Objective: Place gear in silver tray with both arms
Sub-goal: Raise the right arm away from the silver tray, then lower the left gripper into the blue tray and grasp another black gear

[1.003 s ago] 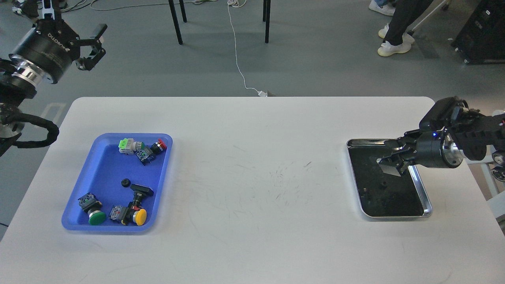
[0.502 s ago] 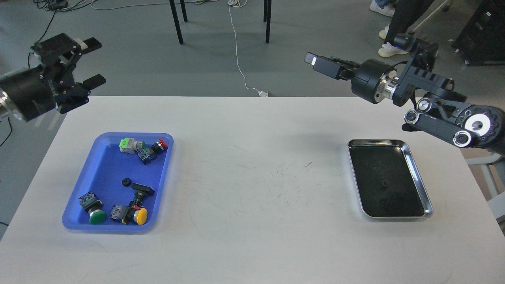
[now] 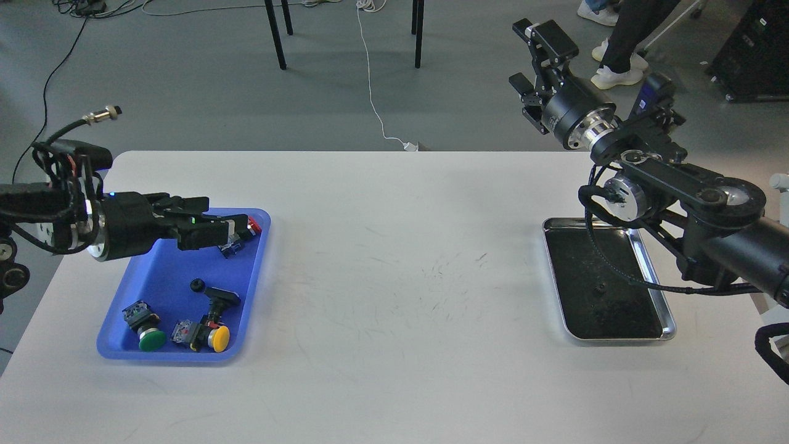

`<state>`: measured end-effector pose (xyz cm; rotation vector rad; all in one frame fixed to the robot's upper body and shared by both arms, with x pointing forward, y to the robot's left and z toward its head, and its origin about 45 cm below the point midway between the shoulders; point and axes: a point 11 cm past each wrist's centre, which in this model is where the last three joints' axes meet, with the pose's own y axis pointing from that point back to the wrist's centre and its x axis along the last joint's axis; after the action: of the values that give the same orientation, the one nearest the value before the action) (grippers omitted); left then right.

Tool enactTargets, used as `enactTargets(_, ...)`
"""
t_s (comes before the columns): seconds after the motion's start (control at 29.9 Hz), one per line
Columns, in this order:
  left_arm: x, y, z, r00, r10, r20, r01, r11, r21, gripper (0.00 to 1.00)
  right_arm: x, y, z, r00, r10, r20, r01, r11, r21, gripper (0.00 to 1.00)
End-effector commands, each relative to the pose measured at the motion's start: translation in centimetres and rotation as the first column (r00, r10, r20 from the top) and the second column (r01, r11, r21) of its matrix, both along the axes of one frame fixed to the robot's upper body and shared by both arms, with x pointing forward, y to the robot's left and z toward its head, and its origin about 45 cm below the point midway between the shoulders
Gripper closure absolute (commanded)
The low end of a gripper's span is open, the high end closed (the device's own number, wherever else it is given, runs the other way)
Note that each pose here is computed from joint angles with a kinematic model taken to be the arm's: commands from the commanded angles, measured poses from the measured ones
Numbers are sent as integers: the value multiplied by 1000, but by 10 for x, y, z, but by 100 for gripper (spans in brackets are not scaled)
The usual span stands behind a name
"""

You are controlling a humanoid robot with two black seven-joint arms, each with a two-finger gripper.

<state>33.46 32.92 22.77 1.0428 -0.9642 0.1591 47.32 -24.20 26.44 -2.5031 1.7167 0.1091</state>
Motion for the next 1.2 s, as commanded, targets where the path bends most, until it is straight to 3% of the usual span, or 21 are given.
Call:
enactTargets(0.0,4,0,-28,995,-86,53,78,987,142,3,-18,-36,-25,996,-34,-77,56,951,304,1)
enactTargets(0.13,6,13,-50,997,-61,44,53,984,168,9,-40,-70,-45,992,-86,-95,120,887,446,1)
enactTargets(0.33,-11,22,-70,999,-48,-8,48,983,177,26,-53,-76,-53,990,-94,-102,132,862,489,1)
enactTargets(0.43,-13,31,-77,1000,-15,-20,19,983,185,41,-53,-75,-52,991,-91,-99,128,861,492,1)
enactTargets(0.74,-6,47,-79,981,186,-60,-177,975,137,41,-52,-70,-51,992,-83,-97,121,857,501,1)
enactTargets(1.17,-9,54,-83,958,246,-149,-216,957,193,45,-52,-70,-50,992,-82,-95,119,858,500,1)
